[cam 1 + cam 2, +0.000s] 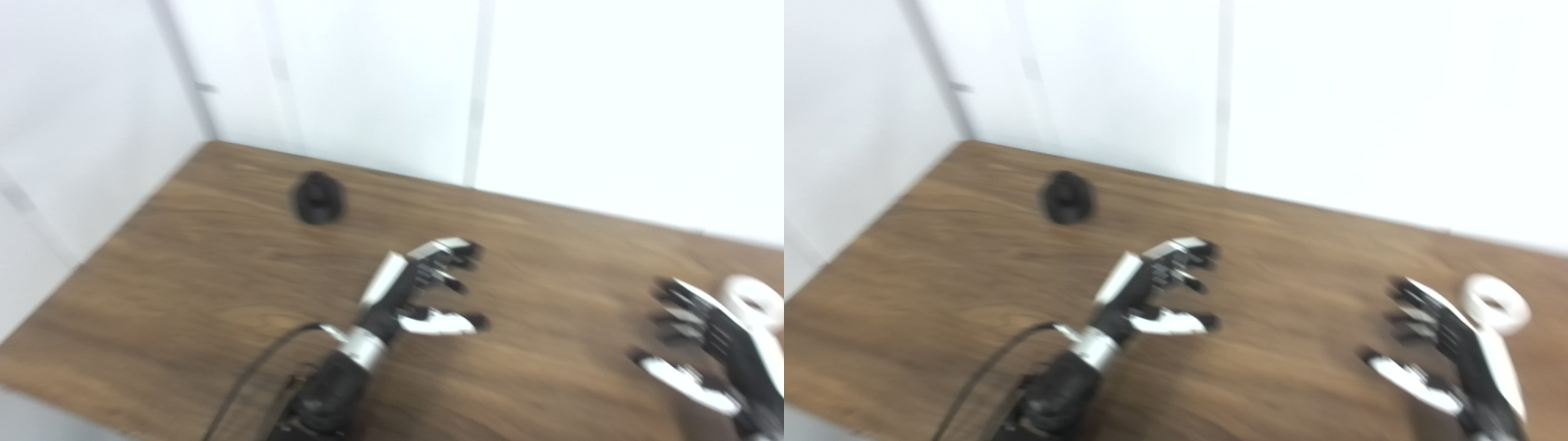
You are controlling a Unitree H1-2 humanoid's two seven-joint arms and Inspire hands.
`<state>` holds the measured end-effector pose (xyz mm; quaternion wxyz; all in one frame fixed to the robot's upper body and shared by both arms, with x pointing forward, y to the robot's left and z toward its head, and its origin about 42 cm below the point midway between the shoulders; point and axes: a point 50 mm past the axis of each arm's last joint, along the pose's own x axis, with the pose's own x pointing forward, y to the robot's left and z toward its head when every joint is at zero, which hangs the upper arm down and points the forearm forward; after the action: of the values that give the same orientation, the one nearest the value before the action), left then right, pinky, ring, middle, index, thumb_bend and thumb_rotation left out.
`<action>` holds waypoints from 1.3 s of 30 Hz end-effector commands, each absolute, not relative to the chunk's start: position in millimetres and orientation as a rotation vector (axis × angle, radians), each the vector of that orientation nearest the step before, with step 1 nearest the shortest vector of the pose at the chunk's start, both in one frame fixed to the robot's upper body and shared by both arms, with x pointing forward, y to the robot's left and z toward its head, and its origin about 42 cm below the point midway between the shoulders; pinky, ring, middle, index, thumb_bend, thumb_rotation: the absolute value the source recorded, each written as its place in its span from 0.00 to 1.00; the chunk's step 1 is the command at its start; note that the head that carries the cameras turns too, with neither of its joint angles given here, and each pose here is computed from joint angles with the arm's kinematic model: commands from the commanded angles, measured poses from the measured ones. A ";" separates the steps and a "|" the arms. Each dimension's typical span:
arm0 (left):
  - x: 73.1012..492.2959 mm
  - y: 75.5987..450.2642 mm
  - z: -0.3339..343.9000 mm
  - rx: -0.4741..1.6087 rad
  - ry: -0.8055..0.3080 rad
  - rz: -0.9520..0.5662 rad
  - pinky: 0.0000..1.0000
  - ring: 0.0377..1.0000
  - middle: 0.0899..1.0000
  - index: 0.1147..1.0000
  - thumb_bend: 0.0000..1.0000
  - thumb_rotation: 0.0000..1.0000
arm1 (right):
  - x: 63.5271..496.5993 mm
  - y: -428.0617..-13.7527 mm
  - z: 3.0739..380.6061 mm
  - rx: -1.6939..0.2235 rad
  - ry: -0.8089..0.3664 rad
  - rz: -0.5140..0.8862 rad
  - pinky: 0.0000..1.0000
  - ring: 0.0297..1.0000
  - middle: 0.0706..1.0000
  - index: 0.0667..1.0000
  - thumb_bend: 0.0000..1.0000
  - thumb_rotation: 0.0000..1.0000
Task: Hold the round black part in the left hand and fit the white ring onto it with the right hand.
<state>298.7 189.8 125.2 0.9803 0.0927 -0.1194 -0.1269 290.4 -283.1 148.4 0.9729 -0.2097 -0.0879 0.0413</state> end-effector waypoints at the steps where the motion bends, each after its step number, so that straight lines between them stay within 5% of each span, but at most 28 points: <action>1: 307.9 186.7 139.5 0.207 -0.337 -0.247 0.63 0.79 0.80 0.75 0.86 0.18 | 295.8 -282.3 167.5 -0.418 -0.245 0.086 0.58 0.67 0.77 0.79 0.59 0.12; 13: 312.6 197.0 154.1 0.316 -0.396 -0.159 0.63 0.78 0.77 0.70 0.86 0.21 | 299.6 -289.0 167.4 -0.426 -0.255 0.084 0.57 0.67 0.77 0.79 0.60 0.09; 20: 318.0 212.6 175.4 0.510 -0.435 -0.054 0.72 0.80 0.79 0.63 0.82 0.24 | 300.7 -292.6 166.7 -0.433 -0.263 0.089 0.55 0.66 0.77 0.78 0.59 0.08; 27: 329.9 234.6 199.8 0.625 -0.441 0.020 0.86 0.94 0.86 0.64 0.78 0.25 | 302.5 -294.6 164.1 -0.415 -0.250 0.080 0.56 0.66 0.76 0.77 0.61 0.11; 39: 356.2 261.2 228.2 0.724 -0.501 0.187 0.83 0.92 0.85 0.62 0.80 0.17 | 308.3 -298.0 167.3 -0.434 -0.266 0.084 0.56 0.66 0.76 0.77 0.62 0.10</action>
<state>344.5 253.4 205.4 0.9157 0.3403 -0.2039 0.0635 299.3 -292.4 148.4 0.9742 -0.2046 -0.0850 0.0422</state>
